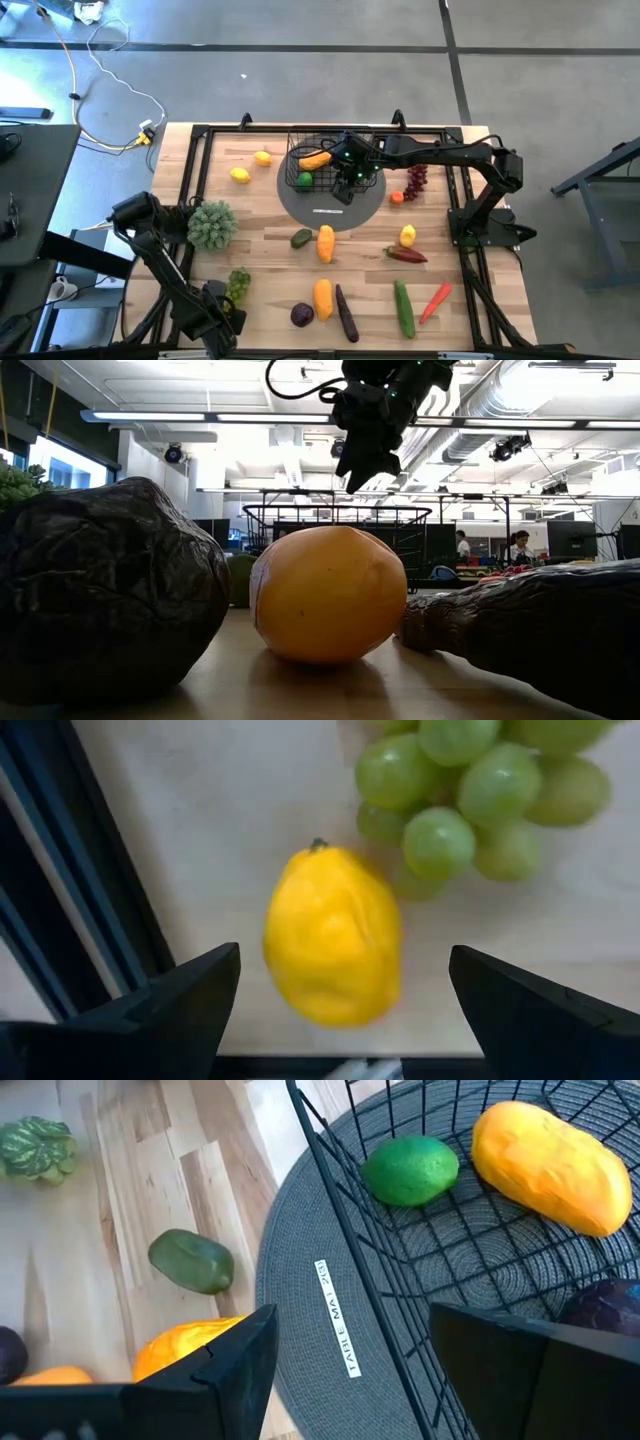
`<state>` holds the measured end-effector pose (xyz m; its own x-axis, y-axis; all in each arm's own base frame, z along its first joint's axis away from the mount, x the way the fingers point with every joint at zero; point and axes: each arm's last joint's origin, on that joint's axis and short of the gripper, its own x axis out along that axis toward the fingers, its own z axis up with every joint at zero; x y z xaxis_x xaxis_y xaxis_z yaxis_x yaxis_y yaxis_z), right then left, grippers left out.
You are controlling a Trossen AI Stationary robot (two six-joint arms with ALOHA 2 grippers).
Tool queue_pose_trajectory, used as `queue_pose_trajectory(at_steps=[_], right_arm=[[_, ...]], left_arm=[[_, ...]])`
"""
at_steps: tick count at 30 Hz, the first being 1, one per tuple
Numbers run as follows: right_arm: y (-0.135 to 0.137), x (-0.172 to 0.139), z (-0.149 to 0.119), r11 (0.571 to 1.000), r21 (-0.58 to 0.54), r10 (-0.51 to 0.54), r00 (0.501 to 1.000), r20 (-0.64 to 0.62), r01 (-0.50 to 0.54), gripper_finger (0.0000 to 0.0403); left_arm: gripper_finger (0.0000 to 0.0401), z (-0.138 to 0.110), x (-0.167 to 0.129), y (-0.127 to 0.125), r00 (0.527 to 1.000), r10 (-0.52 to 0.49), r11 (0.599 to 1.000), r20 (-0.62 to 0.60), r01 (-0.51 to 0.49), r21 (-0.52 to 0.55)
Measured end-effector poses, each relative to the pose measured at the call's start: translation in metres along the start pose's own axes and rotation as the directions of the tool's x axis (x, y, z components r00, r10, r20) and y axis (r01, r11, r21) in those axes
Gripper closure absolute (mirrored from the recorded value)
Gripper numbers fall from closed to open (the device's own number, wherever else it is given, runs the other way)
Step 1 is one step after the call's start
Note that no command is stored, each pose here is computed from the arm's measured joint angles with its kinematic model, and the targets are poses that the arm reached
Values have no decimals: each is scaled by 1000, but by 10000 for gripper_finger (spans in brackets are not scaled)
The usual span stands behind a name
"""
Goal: Build produce basket
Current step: Put the yellow lemon into the wire basket
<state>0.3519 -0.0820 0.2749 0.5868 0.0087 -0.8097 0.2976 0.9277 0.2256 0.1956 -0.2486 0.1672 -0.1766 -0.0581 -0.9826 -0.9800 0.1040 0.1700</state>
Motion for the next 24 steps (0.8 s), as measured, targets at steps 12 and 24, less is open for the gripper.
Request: queue_pose_trajectory(at_steps=[12,24], right_arm=[[0,0,0,1000,1,-1,1000,-3,1,164],[0,0,-2,1000,2,-5,1000,-23,5,164]], left_arm=[[80,0,11,-2,998,59,998,19,-59,-17],[204,-1,13,-1,997,69,998,19,-69,14]])
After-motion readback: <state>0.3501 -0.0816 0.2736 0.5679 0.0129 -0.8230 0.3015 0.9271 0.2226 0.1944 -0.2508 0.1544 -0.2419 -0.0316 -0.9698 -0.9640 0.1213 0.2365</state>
